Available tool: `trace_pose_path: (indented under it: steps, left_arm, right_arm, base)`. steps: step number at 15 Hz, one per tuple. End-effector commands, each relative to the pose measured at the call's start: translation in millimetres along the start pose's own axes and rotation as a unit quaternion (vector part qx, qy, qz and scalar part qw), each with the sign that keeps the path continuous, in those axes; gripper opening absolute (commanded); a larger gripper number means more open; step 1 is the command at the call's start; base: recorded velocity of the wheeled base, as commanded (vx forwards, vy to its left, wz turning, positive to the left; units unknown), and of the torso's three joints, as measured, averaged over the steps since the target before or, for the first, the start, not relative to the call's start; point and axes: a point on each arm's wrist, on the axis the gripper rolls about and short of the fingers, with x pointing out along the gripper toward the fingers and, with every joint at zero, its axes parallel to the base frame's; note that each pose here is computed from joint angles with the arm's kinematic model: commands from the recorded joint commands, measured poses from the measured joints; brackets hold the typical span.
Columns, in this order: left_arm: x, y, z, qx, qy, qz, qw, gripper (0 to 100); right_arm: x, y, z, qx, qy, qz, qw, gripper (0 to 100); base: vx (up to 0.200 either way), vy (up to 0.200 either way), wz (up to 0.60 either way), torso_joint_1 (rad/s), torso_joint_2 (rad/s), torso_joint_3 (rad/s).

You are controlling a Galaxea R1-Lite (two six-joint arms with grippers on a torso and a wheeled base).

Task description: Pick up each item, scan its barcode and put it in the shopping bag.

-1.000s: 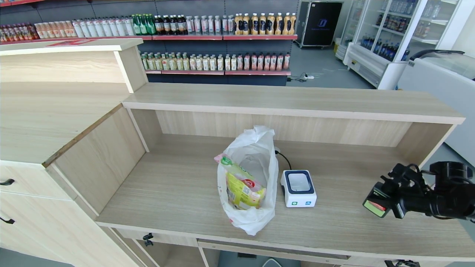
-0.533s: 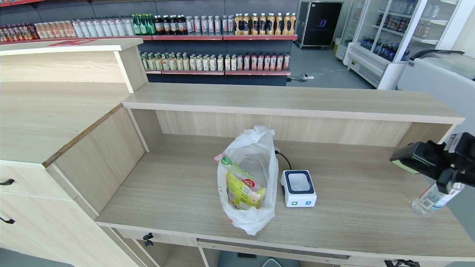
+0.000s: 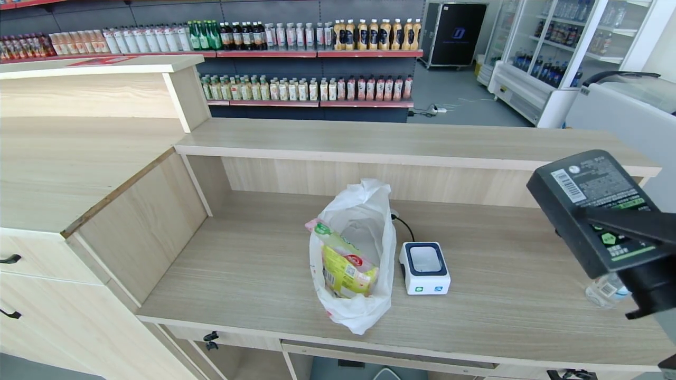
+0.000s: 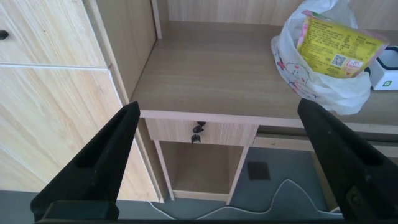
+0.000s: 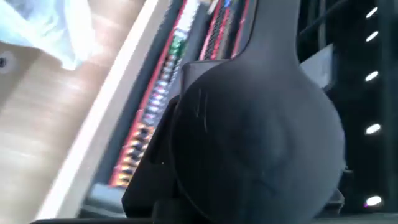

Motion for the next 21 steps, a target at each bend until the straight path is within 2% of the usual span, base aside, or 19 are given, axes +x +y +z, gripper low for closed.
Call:
trace_pose_path:
  steps: [1, 3, 10, 14, 19, 21]
  left_arm:
    - [0.1, 0.0, 0.0, 0.0, 0.001, 0.0, 1.0, 100]
    - [0.1, 0.0, 0.0, 0.0, 0.001, 0.0, 1.0, 100]
    - [0.1, 0.0, 0.0, 0.0, 0.001, 0.0, 1.0, 100]
    - [0.1, 0.0, 0.0, 0.0, 0.001, 0.0, 1.0, 100]
    - [0.1, 0.0, 0.0, 0.0, 0.001, 0.0, 1.0, 100]
    - [0.1, 0.0, 0.0, 0.0, 0.001, 0.0, 1.0, 100]
  right_arm:
    - [-1.0, -33.4, 16.8, -0.113, -0.033, -0.085, 0.989, 0]
    - [-6.9, -45.3, 18.9, -0.169, -0.025, -0.108, 0.979, 0]
    - [-19.7, -66.2, 16.7, -0.207, -0.001, -0.132, 0.969, 0]
    - [-18.5, -62.3, 22.5, -0.228, -0.014, -0.133, 0.964, 0]
    - [-32.2, -56.4, 46.3, -0.198, -0.068, -0.105, 0.972, 0]
    - [-32.4, -57.5, 47.1, -0.197, -0.072, -0.11, 0.972, 0]
  base:
    - [0.0, 0.0, 0.0, 0.0, 0.0, 0.0]
    - [0.0, 0.0, 0.0, 0.0, 0.0, 0.0]
    - [0.0, 0.0, 0.0, 0.0, 0.0, 0.0]
    - [0.0, 0.0, 0.0, 0.0, 0.0, 0.0]
    - [0.0, 0.0, 0.0, 0.0, 0.0, 0.0]
    - [0.0, 0.0, 0.0, 0.0, 0.0, 0.0]
